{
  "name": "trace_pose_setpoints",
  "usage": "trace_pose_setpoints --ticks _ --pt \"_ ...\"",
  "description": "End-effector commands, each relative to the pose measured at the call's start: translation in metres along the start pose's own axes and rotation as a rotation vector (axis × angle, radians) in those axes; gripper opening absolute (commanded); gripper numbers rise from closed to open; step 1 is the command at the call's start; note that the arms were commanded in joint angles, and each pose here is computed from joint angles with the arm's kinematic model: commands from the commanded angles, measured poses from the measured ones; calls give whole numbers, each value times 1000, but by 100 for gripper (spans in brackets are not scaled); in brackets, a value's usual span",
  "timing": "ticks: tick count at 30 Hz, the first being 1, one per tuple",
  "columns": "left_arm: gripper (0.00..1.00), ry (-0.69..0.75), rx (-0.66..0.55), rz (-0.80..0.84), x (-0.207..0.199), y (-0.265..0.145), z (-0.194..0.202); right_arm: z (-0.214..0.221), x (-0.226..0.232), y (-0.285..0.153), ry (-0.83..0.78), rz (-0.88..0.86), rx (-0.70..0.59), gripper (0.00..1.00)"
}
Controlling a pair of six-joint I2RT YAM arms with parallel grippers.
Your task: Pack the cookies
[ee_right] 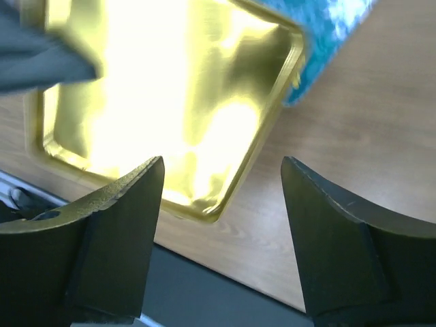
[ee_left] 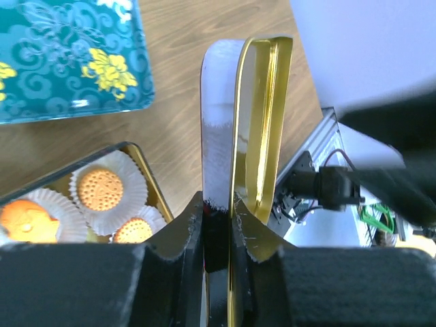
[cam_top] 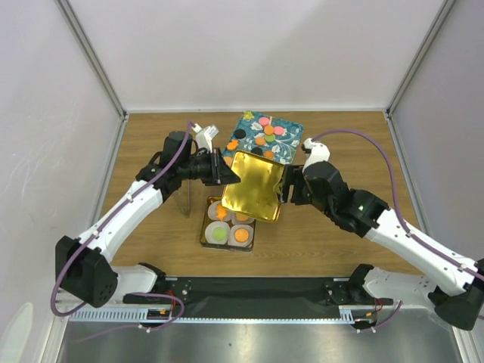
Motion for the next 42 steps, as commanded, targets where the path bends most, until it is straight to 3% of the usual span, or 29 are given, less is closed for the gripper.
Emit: trace_pose_setpoints --ticks 1,6,13,24,42 --pt "0 -13 -18 -5 0 -2 -21 -22 24 -26 -209 20 -170 75" --pt "0 -84 -6 29 1 5 -27 19 77 -43 -550 -6 -217 80" --pt "0 -131 -10 64 -5 6 -35 54 93 -26 -1052 286 -366 84" --pt "0 -137 -6 79 -12 1 -35 71 85 13 -1282 532 -423 81" --pt "0 -163 4 134 -16 -8 -22 52 78 40 -1302 625 -446 70"
Point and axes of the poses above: each gripper's point midway between its finger pads, its own y axis out along the fingers, its own x axis along the line the jaws close on, z = x × y, the point moved 4 cm from there along -y, back along the fingers, and after that the axes turned 13 degrees about y, right-handed, at the moved point
